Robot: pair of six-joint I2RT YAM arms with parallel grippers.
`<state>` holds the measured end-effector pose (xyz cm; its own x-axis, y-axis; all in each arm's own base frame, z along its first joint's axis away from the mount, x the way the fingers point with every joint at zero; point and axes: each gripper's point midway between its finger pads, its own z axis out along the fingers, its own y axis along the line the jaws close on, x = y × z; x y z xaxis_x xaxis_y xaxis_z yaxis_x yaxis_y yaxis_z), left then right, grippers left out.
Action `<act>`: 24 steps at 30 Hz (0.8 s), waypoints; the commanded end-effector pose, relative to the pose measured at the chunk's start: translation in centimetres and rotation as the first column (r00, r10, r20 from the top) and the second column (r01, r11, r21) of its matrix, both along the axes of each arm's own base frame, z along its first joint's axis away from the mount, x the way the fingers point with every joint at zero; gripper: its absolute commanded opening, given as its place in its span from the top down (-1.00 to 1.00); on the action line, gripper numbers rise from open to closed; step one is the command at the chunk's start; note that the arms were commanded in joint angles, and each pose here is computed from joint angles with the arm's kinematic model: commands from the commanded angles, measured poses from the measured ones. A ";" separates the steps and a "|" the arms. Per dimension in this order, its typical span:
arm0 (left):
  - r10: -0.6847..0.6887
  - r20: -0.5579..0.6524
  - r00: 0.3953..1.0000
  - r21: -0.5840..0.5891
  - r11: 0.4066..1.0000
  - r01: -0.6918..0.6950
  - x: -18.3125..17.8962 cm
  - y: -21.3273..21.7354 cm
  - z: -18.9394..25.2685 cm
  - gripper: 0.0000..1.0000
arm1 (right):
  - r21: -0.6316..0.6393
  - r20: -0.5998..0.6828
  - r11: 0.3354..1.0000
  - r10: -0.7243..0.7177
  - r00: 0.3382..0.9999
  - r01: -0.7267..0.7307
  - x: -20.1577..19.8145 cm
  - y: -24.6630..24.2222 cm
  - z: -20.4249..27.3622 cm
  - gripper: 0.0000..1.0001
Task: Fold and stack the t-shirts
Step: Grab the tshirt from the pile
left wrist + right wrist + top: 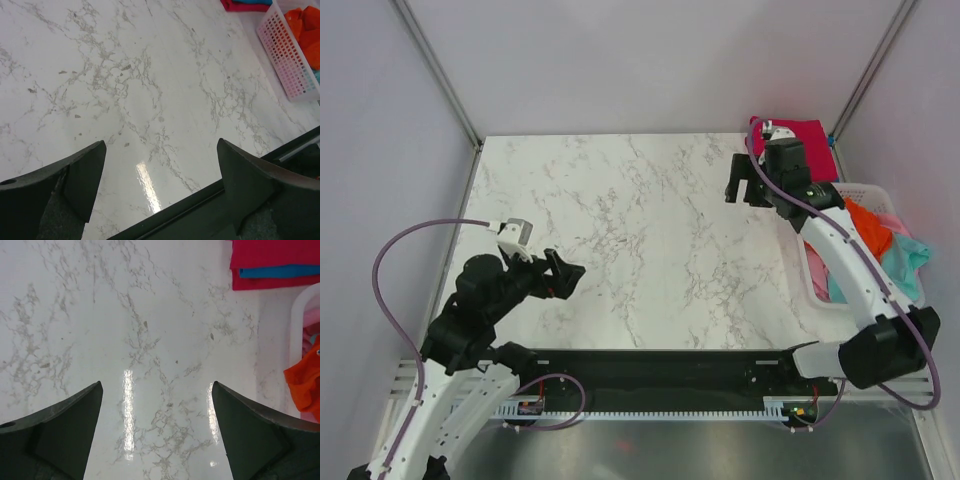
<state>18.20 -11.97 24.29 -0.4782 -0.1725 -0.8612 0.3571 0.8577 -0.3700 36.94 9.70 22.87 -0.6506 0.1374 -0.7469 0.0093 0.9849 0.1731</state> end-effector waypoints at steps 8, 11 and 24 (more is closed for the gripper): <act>0.200 0.214 0.956 -0.056 0.980 -0.193 0.3 3.9 2.8 -0.99 | -0.010 0.181 0.959 -0.276 0.944 0.282 -2.8 -6.4 5.9 -0.96; 0.139 0.219 0.966 -0.051 0.990 -0.130 0.0 2.9 3.0 -0.99 | -0.036 0.160 0.908 -0.407 0.899 0.417 -3.4 -10.8 5.0 -0.96; 0.082 0.198 0.977 -0.022 0.997 -0.080 -0.2 2.1 1.5 -0.99 | -0.022 -0.105 0.866 -0.499 0.860 0.500 -2.3 -15.4 -3.3 -0.96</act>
